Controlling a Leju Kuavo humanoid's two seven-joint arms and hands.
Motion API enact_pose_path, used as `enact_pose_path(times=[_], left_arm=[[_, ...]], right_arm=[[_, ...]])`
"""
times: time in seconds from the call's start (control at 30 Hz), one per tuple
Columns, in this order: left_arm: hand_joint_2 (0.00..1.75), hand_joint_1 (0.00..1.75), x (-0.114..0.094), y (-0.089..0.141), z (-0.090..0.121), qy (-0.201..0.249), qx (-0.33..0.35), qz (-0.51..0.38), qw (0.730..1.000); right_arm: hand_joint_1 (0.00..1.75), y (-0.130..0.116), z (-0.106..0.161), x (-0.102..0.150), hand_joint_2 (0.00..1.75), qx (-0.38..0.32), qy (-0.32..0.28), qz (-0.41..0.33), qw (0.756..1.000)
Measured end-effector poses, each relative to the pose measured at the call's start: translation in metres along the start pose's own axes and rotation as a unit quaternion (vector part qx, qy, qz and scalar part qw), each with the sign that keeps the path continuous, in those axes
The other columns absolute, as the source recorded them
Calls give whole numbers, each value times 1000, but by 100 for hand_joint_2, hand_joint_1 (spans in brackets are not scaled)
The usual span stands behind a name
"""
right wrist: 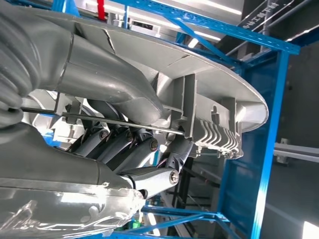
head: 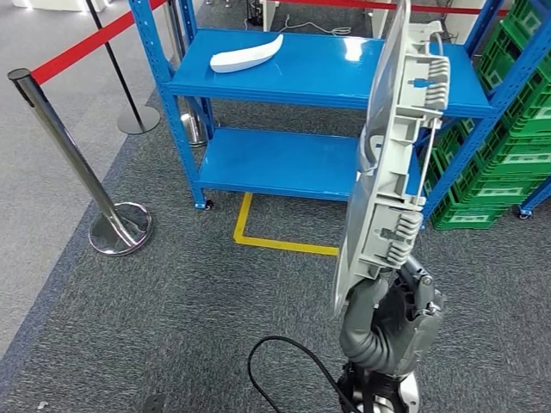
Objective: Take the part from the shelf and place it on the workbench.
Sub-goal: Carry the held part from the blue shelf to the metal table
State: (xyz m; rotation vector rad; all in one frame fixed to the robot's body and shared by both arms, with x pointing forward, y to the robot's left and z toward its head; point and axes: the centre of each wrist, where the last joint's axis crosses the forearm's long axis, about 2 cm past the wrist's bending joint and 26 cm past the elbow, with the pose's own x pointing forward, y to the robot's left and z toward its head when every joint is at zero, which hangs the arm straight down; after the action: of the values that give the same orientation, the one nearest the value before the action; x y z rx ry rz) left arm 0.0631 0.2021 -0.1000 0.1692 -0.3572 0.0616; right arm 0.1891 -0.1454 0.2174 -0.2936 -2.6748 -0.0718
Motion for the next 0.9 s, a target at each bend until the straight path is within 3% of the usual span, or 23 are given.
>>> enact_pose_path(times=[0.9], left_arm=[[175, 0, 1, 0, 0, -2, 10, -25, 1000]], right_arm=[[175, -5, -2, 1, 175, -13, -23, 37, 999]])
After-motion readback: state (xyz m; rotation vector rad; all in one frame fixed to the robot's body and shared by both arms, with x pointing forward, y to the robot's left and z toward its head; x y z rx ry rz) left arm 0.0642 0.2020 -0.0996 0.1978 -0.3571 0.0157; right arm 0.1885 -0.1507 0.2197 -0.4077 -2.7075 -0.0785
